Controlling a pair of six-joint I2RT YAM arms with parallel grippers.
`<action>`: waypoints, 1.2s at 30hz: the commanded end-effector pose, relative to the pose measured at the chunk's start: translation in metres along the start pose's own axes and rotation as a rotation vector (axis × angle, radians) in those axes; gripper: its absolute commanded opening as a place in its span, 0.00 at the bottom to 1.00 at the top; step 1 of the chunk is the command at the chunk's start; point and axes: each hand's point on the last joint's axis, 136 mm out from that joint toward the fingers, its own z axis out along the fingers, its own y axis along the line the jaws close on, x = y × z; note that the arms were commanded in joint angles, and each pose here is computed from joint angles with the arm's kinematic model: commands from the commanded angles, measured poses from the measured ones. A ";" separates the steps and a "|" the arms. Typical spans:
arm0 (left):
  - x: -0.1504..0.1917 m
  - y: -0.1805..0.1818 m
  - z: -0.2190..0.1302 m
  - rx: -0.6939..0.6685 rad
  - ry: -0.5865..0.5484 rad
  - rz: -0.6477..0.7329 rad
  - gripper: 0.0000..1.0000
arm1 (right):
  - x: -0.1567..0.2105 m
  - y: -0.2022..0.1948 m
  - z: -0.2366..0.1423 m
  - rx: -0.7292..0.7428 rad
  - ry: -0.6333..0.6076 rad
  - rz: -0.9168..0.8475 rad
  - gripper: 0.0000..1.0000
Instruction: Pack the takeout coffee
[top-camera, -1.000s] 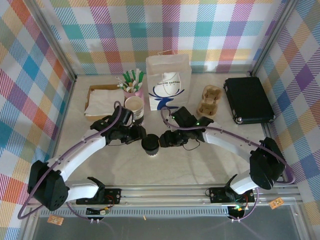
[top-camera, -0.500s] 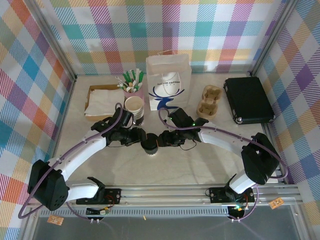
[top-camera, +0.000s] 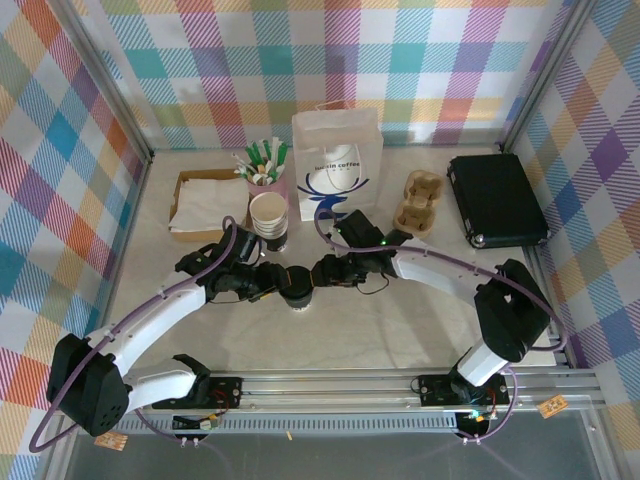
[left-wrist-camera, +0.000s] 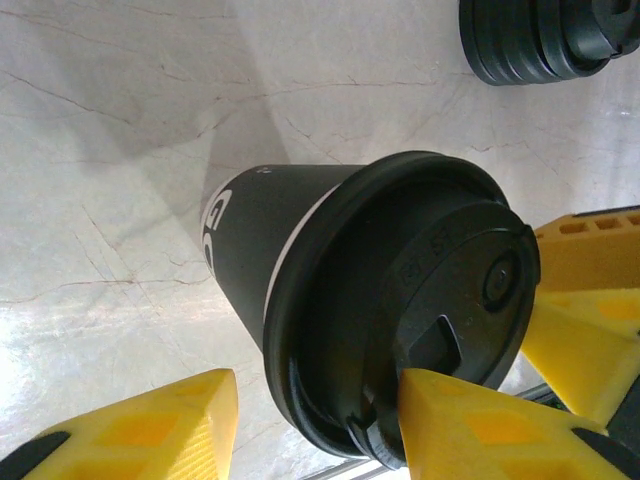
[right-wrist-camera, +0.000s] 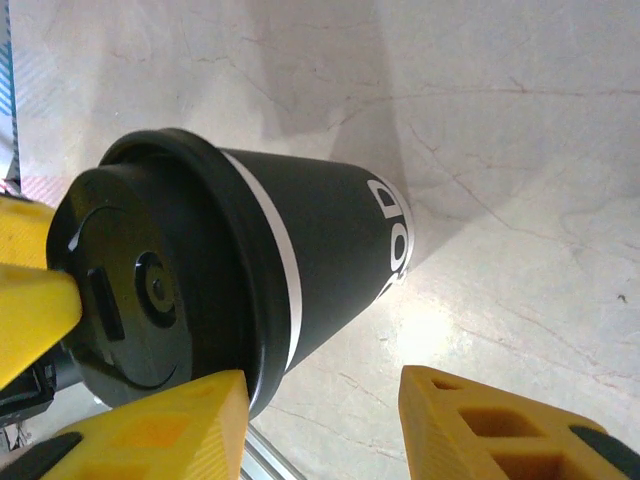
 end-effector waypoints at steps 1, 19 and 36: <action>0.010 0.006 0.000 -0.003 0.036 -0.039 0.46 | -0.008 -0.001 0.002 0.016 -0.002 -0.003 0.45; -0.003 -0.004 -0.002 0.011 -0.001 -0.042 0.47 | 0.000 0.012 -0.001 -0.059 0.026 -0.032 0.44; 0.017 0.038 0.005 -0.114 0.019 -0.108 0.46 | 0.035 -0.037 0.033 0.019 0.100 -0.002 0.44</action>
